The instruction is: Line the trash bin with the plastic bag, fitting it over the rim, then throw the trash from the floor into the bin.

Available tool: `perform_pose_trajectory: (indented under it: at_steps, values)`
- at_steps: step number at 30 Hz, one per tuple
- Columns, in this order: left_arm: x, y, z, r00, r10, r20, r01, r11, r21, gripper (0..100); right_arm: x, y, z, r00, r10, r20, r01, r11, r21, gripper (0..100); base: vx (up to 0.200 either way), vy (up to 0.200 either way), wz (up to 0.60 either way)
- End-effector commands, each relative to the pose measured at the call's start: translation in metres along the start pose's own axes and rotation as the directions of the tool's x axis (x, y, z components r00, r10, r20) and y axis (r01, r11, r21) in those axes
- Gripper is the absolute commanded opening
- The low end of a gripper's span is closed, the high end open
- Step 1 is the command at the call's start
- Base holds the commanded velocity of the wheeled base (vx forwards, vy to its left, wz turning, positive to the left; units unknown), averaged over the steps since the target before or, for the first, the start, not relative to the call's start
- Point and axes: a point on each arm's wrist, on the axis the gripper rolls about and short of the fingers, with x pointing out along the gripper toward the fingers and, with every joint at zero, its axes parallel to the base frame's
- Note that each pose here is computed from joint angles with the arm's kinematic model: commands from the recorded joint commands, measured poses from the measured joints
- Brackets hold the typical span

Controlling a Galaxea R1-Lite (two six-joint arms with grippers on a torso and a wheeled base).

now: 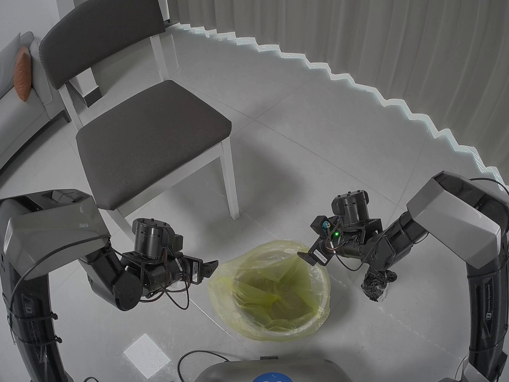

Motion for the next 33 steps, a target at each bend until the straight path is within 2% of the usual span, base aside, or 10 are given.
perform_pose_trajectory:
  at_steps: [1,11,33]
  values:
    - [0.000,0.001,-0.001,1.000,0.002,-0.002,-0.002,1.000,-0.002,100,0.002,-0.011,0.000,1.000,-0.026,0.005,0.026,1.000,0.015,100,0.000,0.000,0.00]
    - [-0.001,0.001,0.000,1.000,0.003,0.000,-0.003,1.000,-0.002,100,0.020,-0.018,-0.024,0.998,-0.036,-0.046,0.037,0.999,0.038,100,0.000,0.000,0.00]
    - [0.007,0.000,-0.006,1.000,-0.001,-0.020,0.001,1.000,0.001,100,0.041,-0.015,-0.037,0.997,-0.036,-0.072,0.039,0.998,0.044,100,0.000,0.000,0.00]
